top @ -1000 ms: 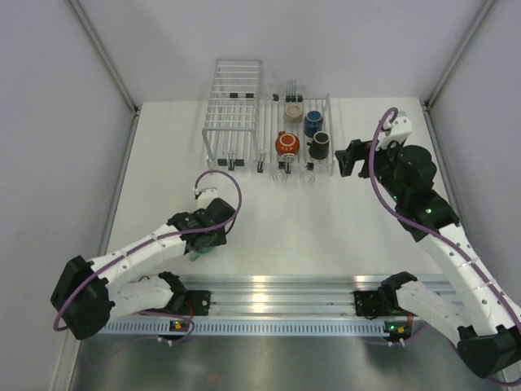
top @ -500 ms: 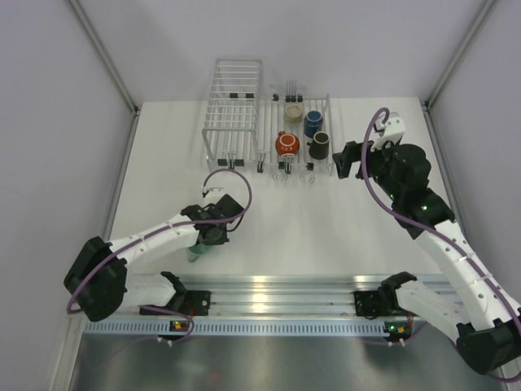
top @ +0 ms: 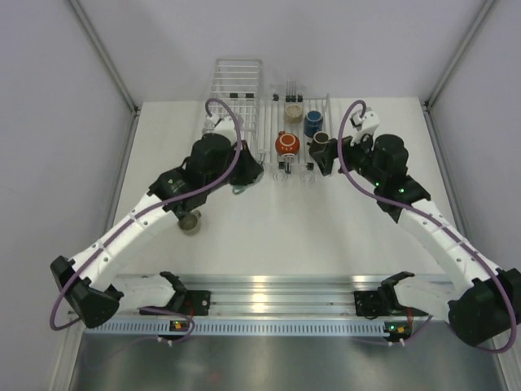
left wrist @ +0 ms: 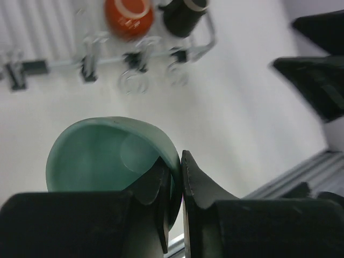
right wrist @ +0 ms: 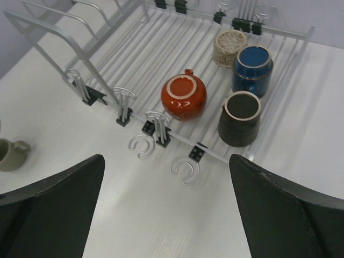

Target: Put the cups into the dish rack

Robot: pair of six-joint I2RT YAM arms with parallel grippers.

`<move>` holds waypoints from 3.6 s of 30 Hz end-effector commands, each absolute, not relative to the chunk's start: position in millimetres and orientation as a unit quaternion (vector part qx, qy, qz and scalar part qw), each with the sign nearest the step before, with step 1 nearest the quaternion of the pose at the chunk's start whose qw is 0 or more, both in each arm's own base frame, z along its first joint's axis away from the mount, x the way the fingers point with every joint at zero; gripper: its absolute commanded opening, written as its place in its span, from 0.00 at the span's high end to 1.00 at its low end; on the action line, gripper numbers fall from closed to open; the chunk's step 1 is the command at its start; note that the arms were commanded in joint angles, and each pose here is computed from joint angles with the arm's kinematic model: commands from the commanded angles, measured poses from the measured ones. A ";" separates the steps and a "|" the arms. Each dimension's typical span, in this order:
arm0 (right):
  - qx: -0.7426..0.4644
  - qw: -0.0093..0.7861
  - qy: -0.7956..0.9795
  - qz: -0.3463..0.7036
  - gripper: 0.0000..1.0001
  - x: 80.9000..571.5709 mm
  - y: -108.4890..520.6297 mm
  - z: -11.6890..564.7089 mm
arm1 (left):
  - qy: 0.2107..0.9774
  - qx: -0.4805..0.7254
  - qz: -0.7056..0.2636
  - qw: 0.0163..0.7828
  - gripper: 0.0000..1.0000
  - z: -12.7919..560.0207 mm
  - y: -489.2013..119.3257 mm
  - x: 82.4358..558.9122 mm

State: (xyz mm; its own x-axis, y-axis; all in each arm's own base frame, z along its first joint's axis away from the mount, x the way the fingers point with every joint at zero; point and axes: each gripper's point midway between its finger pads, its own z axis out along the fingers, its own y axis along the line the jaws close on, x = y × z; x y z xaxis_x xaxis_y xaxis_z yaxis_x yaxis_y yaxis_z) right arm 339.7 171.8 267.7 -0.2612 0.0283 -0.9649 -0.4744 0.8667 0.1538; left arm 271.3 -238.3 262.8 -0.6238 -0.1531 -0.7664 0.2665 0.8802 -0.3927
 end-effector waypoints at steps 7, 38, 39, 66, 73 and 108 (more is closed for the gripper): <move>-0.253 0.683 0.567 0.384 0.01 325.2 215.3 421.5 | 0.620 0.109 -0.644 0.436 1.00 451.0 -276.6 326.7; -0.335 0.611 0.534 0.480 0.01 380.1 264.3 468.2 | 0.450 0.097 -0.856 0.235 1.00 505.2 -307.8 350.4; -0.335 0.610 0.534 0.481 0.01 379.3 264.3 468.4 | 0.450 0.097 -0.856 0.234 1.00 504.0 -309.5 353.2; -0.339 0.589 0.539 0.498 0.12 382.0 295.4 452.2 | 0.443 0.093 -0.864 0.220 1.00 498.1 -330.0 350.4; -0.341 0.594 0.541 0.489 0.12 377.9 291.1 454.8 | 0.453 0.089 -0.860 0.219 1.00 491.0 -327.9 346.8; -0.357 0.577 0.550 0.488 0.54 353.7 279.0 447.3 | 0.447 0.082 -0.856 0.246 1.00 496.6 -314.3 348.7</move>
State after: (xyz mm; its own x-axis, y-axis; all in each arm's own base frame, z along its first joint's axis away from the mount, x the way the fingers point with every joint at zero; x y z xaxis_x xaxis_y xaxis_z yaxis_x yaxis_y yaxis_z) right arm 380.0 285.8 418.3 -0.1772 0.1692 -0.9695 -0.9230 0.3133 0.2234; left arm 364.6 -337.4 452.8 -0.9248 -0.2563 -0.2810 0.3698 -0.4330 -0.8220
